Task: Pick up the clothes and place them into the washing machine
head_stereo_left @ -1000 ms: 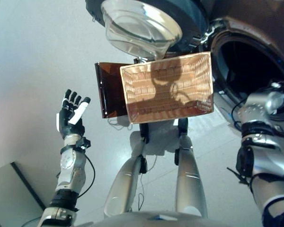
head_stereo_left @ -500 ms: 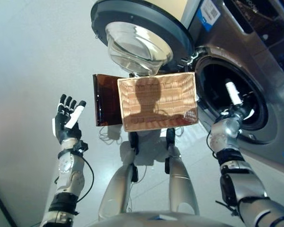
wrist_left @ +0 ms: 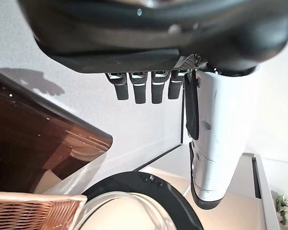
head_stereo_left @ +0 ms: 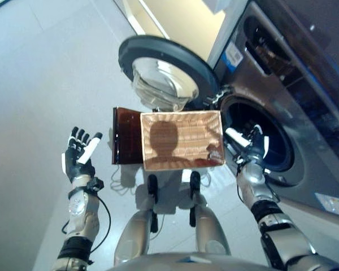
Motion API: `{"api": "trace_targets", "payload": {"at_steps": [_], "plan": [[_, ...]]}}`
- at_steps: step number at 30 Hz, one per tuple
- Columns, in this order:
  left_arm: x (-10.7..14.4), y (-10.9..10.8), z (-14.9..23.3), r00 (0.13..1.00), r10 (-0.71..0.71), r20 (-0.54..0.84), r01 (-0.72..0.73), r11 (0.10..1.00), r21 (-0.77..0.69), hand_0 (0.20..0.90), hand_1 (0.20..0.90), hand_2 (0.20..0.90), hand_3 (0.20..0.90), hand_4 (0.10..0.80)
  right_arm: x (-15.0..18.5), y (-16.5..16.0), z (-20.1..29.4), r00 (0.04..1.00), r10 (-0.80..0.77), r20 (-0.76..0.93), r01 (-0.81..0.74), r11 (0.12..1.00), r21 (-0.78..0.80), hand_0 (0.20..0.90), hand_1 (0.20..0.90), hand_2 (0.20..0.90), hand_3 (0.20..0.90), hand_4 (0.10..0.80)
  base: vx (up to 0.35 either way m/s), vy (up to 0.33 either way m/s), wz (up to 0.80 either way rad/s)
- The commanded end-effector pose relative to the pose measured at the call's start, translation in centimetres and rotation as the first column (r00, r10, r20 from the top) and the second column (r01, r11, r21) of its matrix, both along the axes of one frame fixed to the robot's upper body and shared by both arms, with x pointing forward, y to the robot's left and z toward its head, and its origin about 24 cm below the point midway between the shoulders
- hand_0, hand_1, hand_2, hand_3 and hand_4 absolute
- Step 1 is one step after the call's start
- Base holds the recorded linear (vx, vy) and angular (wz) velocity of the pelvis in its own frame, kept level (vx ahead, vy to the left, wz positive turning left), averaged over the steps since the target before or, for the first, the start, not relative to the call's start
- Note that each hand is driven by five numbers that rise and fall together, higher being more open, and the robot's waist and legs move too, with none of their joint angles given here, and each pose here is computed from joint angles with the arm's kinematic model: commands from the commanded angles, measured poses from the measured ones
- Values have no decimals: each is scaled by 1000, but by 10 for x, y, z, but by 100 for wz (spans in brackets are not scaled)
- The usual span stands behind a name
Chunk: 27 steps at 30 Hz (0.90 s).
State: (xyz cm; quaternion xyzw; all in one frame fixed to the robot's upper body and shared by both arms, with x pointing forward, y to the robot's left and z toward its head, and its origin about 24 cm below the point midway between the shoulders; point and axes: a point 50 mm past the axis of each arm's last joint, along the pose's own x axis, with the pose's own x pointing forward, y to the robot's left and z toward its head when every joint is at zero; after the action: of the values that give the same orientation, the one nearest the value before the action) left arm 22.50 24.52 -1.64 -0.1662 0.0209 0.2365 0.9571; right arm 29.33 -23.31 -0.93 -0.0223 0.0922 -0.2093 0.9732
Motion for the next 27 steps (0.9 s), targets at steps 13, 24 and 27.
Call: {"api": "trace_targets", "payload": {"at_steps": [13, 24, 27], "plan": [[-9, 11, -23, 987, -45, -153, 69, 986, 153, 900, 900, 900, 900, 800, -34, 4, -32, 985, 141, -100, -141, 990, 0, 900, 900, 900, 900, 800, 63, -24, -1], [-38, 23, -59, 920, -28, -391, 120, 970, 213, 900, 900, 900, 900, 800, -85, -5, -74, 927, 159, -339, -195, 978, -72, 900, 900, 900, 900, 800, 29, -8, 6], [-38, 21, -61, 913, -32, -407, 133, 965, 224, 900, 900, 900, 900, 800, -87, 2, -78, 915, 184, -359, -227, 971, -80, 900, 900, 900, 900, 800, -3, -5, 8]]}}
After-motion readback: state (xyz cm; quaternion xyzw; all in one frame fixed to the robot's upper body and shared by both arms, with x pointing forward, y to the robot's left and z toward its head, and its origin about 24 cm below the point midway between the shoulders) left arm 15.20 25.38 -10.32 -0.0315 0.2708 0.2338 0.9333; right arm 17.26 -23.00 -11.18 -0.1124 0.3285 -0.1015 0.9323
